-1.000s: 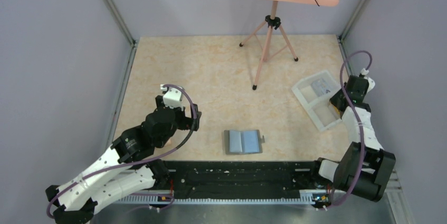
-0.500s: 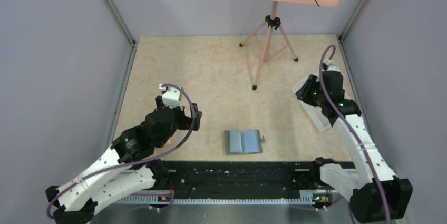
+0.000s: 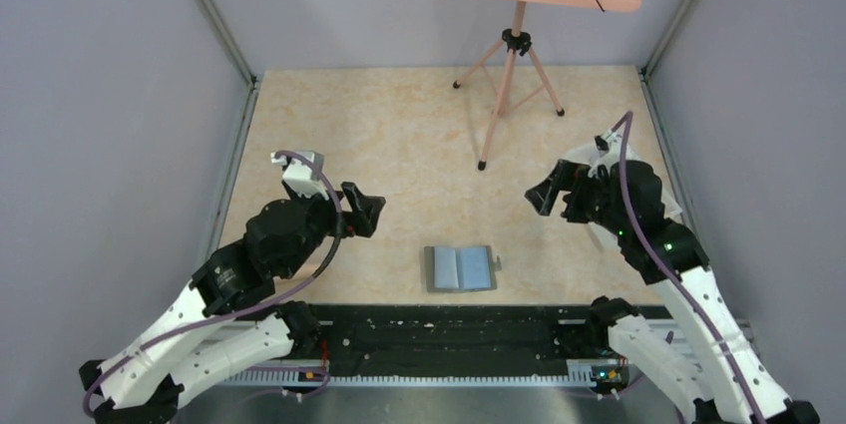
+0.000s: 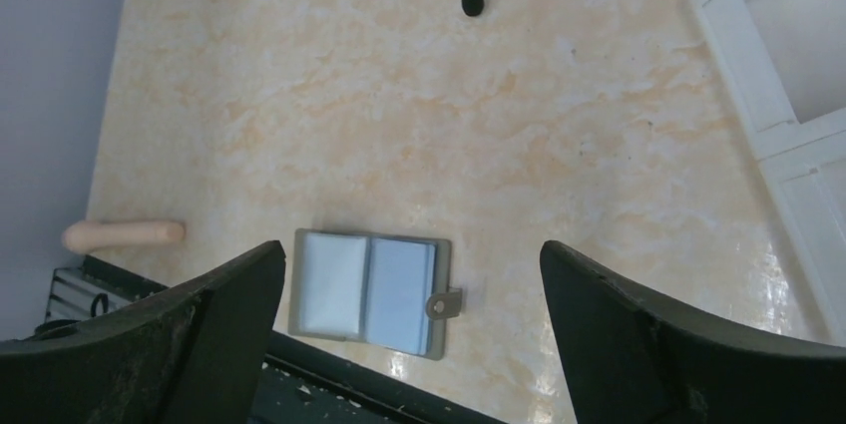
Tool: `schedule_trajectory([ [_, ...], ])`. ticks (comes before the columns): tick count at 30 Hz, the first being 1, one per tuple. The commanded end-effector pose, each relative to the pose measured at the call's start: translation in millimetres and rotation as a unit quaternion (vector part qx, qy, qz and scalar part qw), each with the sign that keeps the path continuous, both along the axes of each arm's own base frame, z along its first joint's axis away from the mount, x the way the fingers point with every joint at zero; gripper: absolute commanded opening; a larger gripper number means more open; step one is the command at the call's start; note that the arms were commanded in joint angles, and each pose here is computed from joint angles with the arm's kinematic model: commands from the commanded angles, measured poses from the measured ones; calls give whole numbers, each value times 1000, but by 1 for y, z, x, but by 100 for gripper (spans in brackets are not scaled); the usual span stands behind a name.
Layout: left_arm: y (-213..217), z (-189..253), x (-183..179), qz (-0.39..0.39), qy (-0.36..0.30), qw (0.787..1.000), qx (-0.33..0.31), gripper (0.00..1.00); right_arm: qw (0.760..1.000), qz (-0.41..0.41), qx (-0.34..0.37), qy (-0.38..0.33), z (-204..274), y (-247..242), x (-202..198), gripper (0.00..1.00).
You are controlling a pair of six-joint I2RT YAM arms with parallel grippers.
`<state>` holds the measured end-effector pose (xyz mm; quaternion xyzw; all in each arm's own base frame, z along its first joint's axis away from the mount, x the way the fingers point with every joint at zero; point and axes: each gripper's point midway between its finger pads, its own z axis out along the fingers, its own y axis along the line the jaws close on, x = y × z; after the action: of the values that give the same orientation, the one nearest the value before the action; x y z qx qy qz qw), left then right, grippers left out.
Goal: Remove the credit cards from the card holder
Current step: Reset both arms
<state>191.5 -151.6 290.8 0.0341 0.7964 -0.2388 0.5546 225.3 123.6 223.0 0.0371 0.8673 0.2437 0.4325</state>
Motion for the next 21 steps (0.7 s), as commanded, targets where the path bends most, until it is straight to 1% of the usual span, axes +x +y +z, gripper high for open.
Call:
schedule_trajectory([
  [1, -7, 21, 1, -2, -28, 997, -66, 99, 996, 15, 46, -70, 50, 3, -17, 99],
  [6, -9, 16, -1, -7, -26, 997, -78, 99, 993, 24, 87, -75, 53, 11, -25, 99],
  [15, -13, 12, -2, -17, -22, 996, -79, 99, 990, 19, 105, -88, 59, 11, -26, 99],
  [21, -10, 11, -1, -9, -22, 997, -78, 99, 990, 23, 117, -77, 53, 15, -26, 99],
])
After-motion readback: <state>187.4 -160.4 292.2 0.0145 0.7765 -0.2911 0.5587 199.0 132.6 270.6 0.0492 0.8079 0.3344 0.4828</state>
